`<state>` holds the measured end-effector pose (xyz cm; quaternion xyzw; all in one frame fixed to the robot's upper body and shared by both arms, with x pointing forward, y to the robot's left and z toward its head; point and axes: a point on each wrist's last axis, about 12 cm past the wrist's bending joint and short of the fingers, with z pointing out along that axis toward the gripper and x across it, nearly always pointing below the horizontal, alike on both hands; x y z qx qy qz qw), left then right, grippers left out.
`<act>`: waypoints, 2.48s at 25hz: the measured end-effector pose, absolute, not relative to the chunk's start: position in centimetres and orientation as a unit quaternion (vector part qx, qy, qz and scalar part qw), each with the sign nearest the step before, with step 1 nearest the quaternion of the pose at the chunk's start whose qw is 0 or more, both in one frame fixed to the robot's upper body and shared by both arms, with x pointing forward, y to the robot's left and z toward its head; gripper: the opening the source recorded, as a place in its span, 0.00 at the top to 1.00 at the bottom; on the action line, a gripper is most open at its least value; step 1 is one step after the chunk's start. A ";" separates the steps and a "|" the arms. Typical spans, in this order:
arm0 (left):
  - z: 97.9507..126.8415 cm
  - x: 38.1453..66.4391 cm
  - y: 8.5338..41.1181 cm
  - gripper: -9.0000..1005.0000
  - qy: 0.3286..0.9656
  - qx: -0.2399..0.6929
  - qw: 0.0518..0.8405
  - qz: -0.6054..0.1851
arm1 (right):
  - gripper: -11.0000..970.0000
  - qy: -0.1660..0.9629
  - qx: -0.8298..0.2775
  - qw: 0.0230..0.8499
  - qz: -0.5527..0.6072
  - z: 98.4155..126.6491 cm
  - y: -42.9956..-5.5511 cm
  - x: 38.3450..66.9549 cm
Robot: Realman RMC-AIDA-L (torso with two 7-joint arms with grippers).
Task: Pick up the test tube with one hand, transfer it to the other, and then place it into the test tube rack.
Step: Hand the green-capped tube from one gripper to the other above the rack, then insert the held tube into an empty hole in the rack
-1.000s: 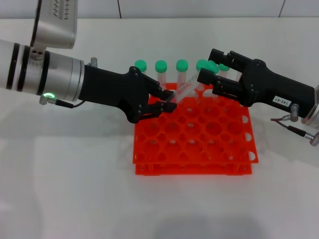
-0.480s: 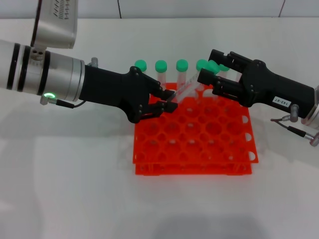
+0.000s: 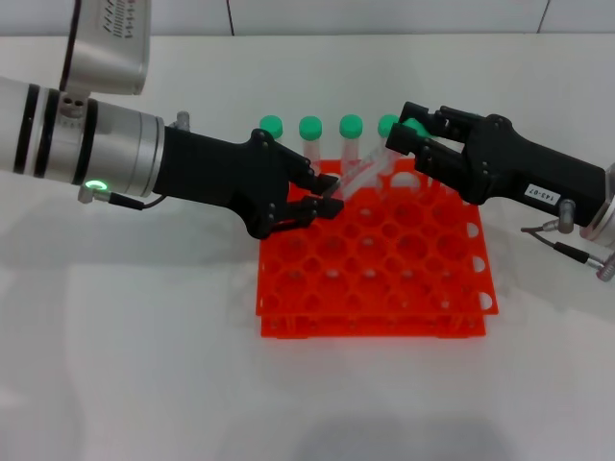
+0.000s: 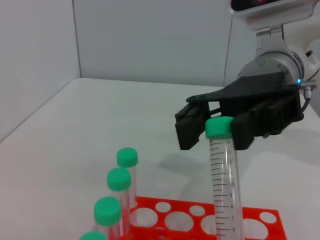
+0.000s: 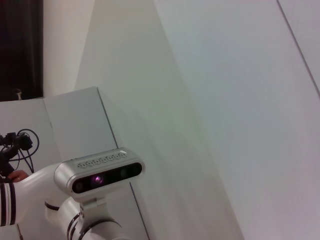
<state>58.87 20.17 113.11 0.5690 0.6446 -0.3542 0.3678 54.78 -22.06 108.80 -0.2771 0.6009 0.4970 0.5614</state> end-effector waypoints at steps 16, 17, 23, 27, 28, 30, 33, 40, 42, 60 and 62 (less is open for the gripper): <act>113.1 58.9 20.0 0.68 0.653 0.557 0.365 -0.360 | 0.73 0.602 -0.274 0.564 0.495 108.8 -22.1 54.9; 113.1 58.9 20.0 0.68 0.653 0.557 0.365 -0.360 | 0.73 0.602 -0.274 0.564 0.494 108.8 -22.1 54.9; 113.5 58.9 19.8 0.67 0.660 0.540 0.366 -0.373 | 0.73 0.609 -0.275 0.562 0.488 108.8 -22.1 55.2; 114.0 59.1 19.9 0.67 0.673 0.525 0.362 -0.375 | 0.73 0.612 -0.274 0.561 0.485 108.7 -22.1 55.2; 114.1 59.1 19.9 0.67 0.675 0.522 0.361 -0.376 | 0.73 0.612 -0.274 0.561 0.485 108.7 -22.1 55.2; 114.4 59.1 20.0 0.67 0.679 0.517 0.360 -0.377 | 0.73 0.612 -0.274 0.561 0.485 108.7 -22.1 55.2; 114.8 59.1 20.4 0.57 0.688 0.506 0.362 -0.373 | 0.72 0.612 -0.275 0.561 0.485 108.7 -22.1 55.3; 116.7 58.4 21.9 0.29 0.705 0.488 0.371 -0.356 | 0.72 0.611 -0.277 0.561 0.484 108.8 -22.1 55.3; 117.8 57.9 22.4 0.23 0.708 0.486 0.372 -0.352 | 0.72 0.611 -0.280 0.561 0.484 108.8 -22.1 55.3; 120.9 48.7 29.4 0.11 0.777 0.390 0.416 -0.268 | 0.71 0.612 -0.353 0.542 0.455 111.2 -21.0 57.5; 120.4 47.9 30.1 0.11 0.779 0.381 0.423 -0.263 | 0.70 0.615 -0.364 0.538 0.447 111.6 -20.8 57.9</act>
